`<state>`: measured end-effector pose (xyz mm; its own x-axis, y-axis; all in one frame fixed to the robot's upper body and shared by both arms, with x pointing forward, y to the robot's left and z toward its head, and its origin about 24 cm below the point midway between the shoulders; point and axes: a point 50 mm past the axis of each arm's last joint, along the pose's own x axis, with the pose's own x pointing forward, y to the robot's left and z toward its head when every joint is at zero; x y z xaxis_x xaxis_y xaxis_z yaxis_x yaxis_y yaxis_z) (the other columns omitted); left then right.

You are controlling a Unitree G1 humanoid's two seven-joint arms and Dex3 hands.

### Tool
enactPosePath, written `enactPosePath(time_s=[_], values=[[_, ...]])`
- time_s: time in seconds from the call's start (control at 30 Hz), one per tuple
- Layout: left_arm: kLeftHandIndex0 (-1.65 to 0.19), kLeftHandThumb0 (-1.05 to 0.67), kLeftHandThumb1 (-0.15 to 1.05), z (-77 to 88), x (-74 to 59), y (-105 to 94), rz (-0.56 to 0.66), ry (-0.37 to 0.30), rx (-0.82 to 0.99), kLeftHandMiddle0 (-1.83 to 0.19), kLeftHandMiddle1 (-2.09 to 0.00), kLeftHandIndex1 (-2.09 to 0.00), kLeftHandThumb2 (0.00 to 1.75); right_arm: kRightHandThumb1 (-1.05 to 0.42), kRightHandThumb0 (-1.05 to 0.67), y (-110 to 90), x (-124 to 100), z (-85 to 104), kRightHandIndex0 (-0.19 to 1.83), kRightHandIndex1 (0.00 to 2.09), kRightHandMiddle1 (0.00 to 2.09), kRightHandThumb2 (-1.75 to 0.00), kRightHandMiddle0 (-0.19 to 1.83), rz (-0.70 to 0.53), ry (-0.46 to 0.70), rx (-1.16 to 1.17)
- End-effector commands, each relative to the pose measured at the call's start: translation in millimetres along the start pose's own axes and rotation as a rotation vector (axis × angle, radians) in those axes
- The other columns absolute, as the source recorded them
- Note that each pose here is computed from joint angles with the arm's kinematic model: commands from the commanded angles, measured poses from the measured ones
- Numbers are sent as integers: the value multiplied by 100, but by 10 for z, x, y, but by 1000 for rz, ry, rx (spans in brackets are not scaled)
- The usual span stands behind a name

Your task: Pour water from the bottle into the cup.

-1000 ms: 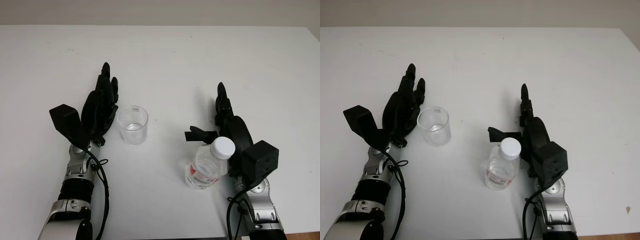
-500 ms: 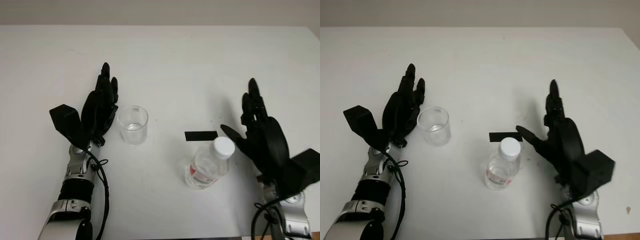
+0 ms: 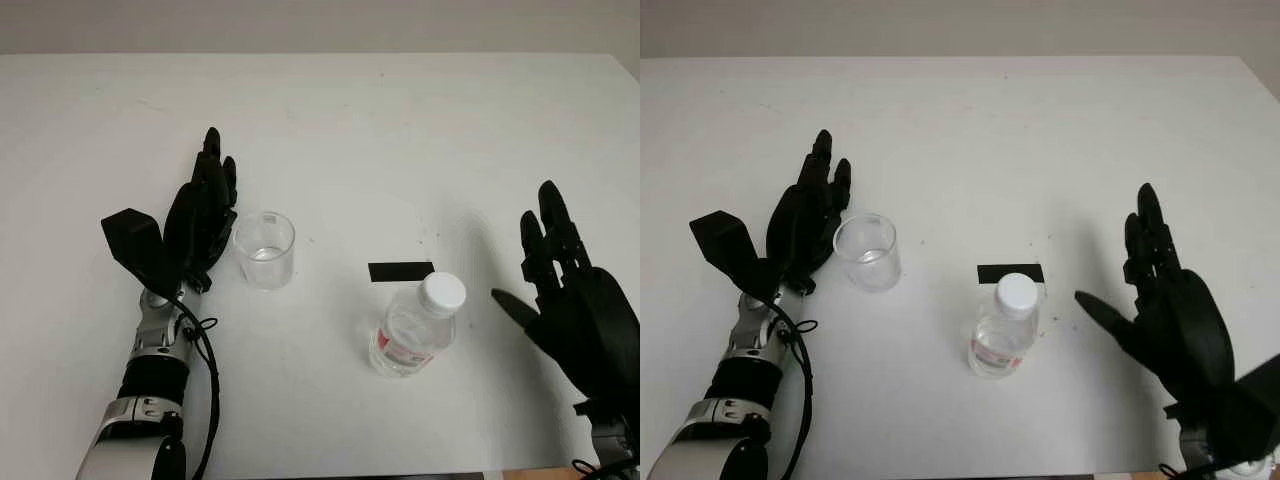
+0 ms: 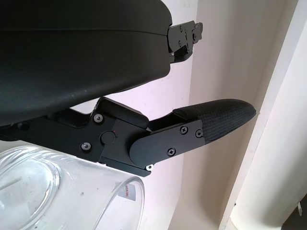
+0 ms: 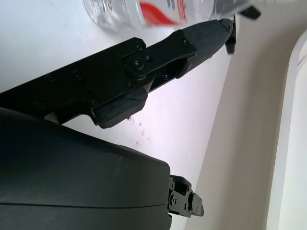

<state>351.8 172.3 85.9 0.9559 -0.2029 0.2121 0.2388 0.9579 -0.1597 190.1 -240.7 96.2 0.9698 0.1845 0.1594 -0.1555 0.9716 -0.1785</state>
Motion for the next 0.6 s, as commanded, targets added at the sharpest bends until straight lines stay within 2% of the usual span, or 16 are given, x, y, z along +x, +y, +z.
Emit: enactPosePath(time_s=[0.0,0.23,0.57], values=[[19,-82,105,-3,6,4,-2,0,-2,19,0,0,75,-93,-98,58,-36,73,-19,0,0,-5,-19,25,-32,-29],[19,-82,105,4,35,6,-10,-1,-6,19,0,0,74,-92,-97,377,-68,170,-19,0,0,-5,-19,111,-65,-43],[19,-82,105,22,68,27,-6,-10,-18,19,0,0,73,-98,-100,491,-82,215,-19,0,0,-7,-19,210,-89,-129]])
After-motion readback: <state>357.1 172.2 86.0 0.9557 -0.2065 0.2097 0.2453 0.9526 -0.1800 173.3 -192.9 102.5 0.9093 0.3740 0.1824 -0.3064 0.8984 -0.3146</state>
